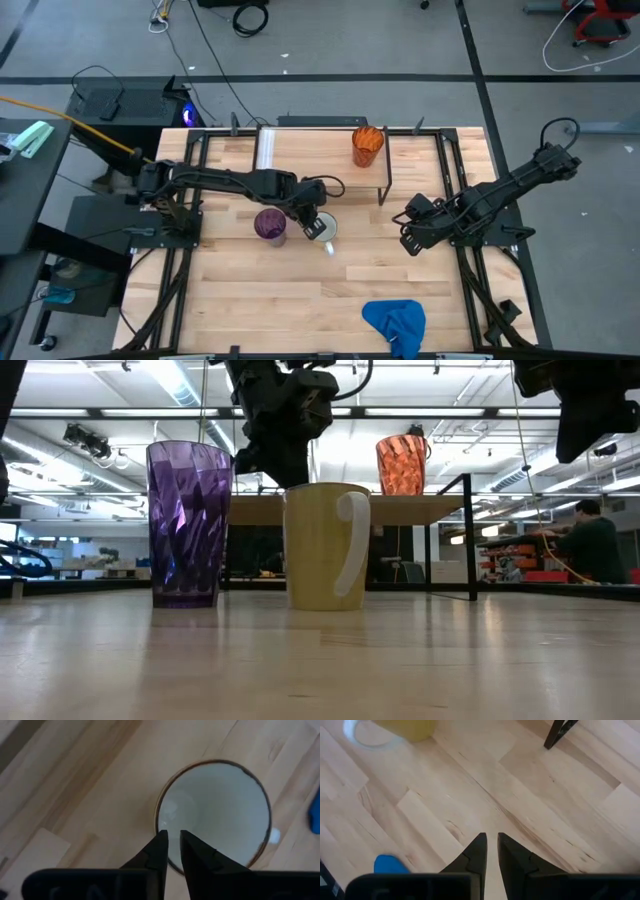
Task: Stack small to large cups/mugs on shelf
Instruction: Put the yellow mug on the shelf
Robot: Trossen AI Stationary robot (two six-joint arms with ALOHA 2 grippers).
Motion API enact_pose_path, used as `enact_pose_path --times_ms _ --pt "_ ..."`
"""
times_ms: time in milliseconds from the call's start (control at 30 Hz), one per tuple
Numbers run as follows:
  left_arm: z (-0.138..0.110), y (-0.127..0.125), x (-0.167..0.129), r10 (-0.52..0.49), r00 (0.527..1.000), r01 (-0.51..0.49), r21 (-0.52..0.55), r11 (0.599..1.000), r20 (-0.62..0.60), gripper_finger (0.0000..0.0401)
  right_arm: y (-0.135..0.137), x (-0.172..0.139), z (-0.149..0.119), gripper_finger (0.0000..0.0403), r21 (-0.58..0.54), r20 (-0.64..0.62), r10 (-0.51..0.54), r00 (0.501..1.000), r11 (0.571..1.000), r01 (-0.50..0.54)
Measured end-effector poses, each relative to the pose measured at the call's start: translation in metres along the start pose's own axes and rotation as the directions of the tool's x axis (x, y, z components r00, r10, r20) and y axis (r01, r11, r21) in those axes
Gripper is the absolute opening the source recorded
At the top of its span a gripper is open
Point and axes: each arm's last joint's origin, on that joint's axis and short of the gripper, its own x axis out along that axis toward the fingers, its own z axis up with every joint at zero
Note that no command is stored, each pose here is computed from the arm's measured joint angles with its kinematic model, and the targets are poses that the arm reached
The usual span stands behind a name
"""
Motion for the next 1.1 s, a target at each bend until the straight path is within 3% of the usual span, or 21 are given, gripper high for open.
enact_pose_path --times_ms 1100 --pt "0.0003 0.003 -0.0033 0.019 1.0 -0.019 -0.06 0.998 0.002 0.0072 0.001 0.0001 0.0007 0.0052 -0.004 0.013 0.008 1.0 1.0 -0.007"
